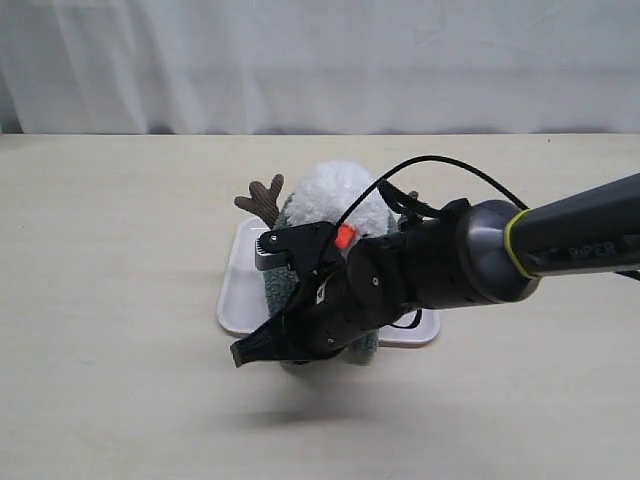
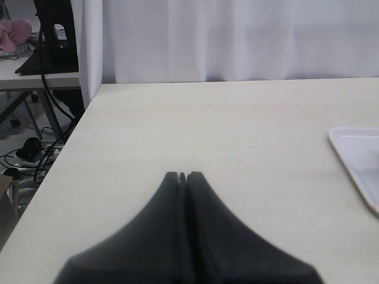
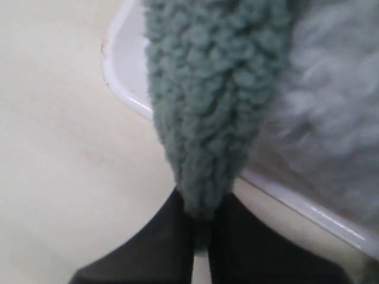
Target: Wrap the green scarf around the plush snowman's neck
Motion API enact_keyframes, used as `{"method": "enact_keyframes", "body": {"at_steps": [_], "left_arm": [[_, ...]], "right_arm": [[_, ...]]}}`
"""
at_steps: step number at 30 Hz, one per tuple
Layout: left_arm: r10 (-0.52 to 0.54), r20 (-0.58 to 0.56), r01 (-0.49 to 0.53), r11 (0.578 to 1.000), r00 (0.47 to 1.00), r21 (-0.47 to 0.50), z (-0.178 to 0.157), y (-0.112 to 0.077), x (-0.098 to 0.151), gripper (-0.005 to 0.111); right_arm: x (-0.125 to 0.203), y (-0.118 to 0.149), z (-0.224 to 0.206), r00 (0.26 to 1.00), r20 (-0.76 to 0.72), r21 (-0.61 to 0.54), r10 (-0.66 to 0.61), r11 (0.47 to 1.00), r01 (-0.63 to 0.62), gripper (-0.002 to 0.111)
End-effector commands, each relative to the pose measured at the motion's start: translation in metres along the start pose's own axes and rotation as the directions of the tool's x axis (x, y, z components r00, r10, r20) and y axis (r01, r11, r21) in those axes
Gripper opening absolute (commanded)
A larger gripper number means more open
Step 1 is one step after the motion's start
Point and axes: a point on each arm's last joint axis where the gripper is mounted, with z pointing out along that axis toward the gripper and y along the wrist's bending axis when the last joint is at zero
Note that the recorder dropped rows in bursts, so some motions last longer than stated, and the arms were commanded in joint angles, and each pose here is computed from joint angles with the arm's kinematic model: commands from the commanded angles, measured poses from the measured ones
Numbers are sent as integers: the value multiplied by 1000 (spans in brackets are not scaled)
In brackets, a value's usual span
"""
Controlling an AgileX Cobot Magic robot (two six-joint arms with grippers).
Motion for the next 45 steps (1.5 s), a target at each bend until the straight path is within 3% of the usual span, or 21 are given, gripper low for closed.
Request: {"method": "enact_keyframes", "body": {"at_steps": [1, 11, 17, 26, 37, 39, 41, 42, 45], "left_arm": [[-4, 13, 4, 1000, 1000, 2, 0, 0, 0, 0], [-4, 13, 4, 1000, 1000, 2, 0, 0, 0, 0], [-4, 13, 4, 1000, 1000, 2, 0, 0, 0, 0], [-4, 13, 4, 1000, 1000, 2, 0, 0, 0, 0], [-4, 13, 4, 1000, 1000, 2, 0, 0, 0, 0], [-4, 13, 4, 1000, 1000, 2, 0, 0, 0, 0], [-4, 13, 4, 1000, 1000, 2, 0, 0, 0, 0], [-4, 13, 4, 1000, 1000, 2, 0, 0, 0, 0], [-4, 13, 4, 1000, 1000, 2, 0, 0, 0, 0]], "right_arm": [[-3, 5, -23, 998, -28, -18, -57, 998, 56, 4], [-2, 5, -59, 981, -96, 16, -169, 985, 172, 4], [5, -13, -62, 961, -210, 174, -180, 960, 218, 4], [-3, -26, -64, 974, -150, 332, -170, 919, 212, 4], [4, -30, -43, 964, -205, 353, -167, 907, 232, 5], [4, -30, -44, 965, -201, 352, -167, 907, 231, 12], [3, -30, -52, 970, -198, 361, -143, 909, 208, 31], [5, -30, -55, 975, -203, 375, -92, 912, 164, 46], [9, -31, -52, 984, -175, 377, -35, 921, 100, 68]]}}
